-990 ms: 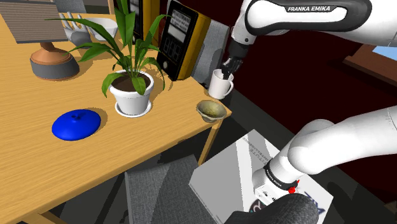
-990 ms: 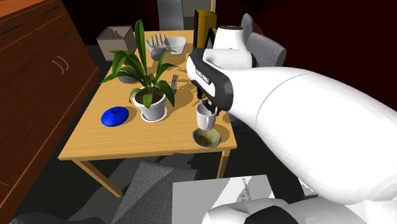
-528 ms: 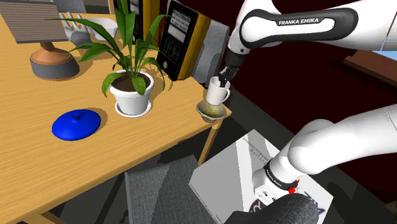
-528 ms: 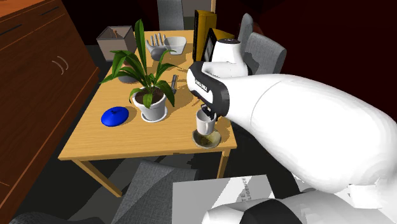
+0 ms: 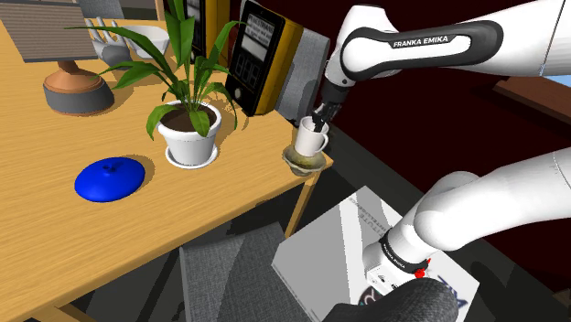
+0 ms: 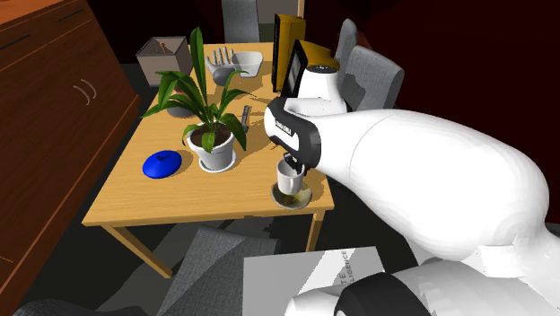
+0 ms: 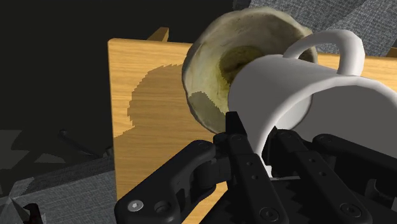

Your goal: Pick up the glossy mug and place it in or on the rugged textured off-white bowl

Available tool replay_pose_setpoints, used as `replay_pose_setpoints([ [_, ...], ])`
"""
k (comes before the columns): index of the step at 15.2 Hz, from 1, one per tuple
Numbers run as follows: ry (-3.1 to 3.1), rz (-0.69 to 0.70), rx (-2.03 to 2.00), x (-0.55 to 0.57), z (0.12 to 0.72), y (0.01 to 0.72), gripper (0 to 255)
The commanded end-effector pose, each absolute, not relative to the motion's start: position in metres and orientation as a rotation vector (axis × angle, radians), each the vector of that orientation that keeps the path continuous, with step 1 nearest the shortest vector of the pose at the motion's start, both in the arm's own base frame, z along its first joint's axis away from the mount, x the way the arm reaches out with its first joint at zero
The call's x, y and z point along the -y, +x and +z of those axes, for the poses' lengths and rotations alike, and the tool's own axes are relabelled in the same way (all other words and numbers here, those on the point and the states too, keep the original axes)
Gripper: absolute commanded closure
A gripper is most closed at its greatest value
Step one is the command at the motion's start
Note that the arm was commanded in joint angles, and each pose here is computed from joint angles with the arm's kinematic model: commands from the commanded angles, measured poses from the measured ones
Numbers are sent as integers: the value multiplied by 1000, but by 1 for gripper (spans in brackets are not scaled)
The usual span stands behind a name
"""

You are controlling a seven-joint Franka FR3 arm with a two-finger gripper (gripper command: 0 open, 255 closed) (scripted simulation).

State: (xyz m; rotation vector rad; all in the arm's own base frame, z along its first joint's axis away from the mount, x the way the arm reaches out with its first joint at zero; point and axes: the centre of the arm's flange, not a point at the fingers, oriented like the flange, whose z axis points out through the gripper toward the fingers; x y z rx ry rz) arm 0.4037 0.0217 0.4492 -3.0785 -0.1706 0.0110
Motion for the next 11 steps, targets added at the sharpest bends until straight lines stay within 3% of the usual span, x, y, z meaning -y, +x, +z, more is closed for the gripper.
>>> replay_pose_setpoints([
  [1, -3078, 10, 171, -22, 449, 404, 255],
  [3, -3078, 10, 171, -22, 449, 404, 255],
  [4, -3078, 10, 171, -22, 449, 404, 0],
  [9, -3078, 10, 171, -22, 449, 404, 0],
  [11, -3078, 10, 171, -20, 476, 404, 0],
])
